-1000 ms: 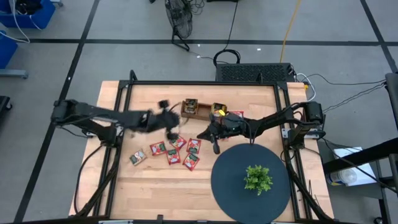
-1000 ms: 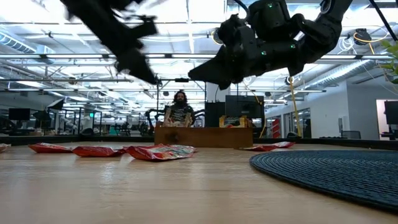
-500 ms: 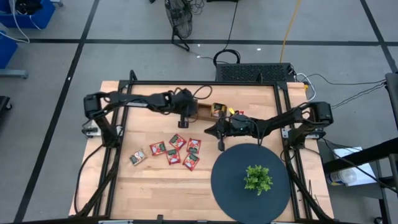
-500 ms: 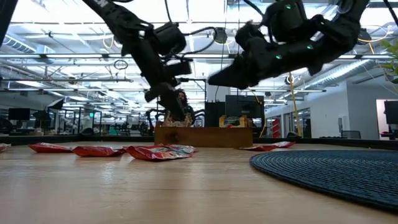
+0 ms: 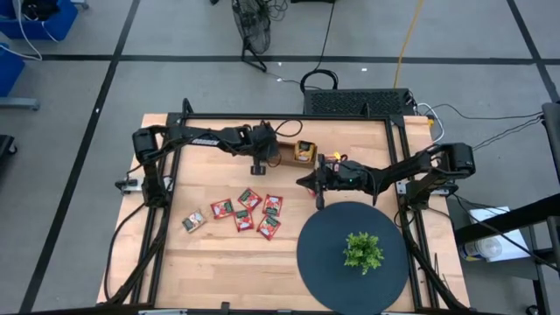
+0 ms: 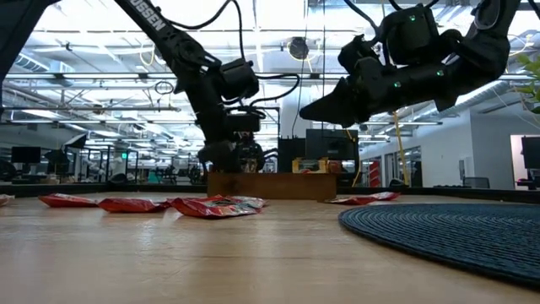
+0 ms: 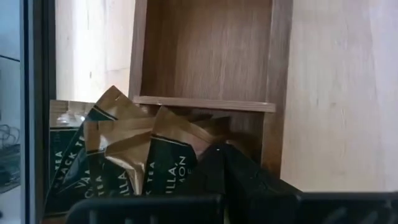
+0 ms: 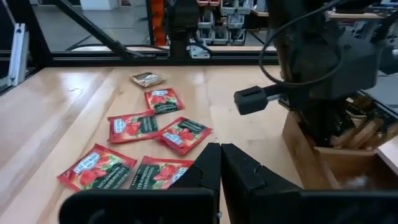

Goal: Pick & Place Tea
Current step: Put the brown tea bag into the left section wooden organizer

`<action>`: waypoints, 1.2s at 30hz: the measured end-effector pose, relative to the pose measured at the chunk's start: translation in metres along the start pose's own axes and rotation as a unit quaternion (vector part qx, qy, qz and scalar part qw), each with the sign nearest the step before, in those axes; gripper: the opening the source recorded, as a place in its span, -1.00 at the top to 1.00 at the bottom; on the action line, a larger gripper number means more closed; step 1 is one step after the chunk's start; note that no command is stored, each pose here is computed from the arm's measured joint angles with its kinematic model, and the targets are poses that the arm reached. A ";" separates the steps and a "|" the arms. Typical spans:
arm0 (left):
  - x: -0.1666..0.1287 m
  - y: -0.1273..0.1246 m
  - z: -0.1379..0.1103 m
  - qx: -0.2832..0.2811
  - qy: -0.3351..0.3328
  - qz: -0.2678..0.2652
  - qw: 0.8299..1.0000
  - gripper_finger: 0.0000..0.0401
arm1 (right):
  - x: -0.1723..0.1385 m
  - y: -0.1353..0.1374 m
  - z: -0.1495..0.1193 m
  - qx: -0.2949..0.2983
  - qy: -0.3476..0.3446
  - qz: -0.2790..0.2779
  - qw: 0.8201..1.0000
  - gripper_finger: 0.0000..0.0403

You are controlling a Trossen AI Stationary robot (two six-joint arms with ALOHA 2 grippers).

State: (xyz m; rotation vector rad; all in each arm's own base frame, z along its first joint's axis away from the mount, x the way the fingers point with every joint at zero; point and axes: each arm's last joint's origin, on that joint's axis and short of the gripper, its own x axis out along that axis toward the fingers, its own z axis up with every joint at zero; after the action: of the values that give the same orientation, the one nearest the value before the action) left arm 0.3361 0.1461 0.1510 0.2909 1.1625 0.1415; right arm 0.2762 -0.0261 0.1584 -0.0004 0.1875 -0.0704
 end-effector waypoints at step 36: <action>-0.012 -0.046 0.035 0.039 0.058 0.068 0.995 0.93 | 0.000 0.000 0.004 0.026 -0.021 0.001 0.999 1.00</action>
State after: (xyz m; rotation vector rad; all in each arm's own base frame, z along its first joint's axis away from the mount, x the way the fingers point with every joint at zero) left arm 0.3620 0.0941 0.1609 0.4359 1.2654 0.2356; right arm 0.2765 -0.0261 0.1623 0.0499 0.1433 -0.0730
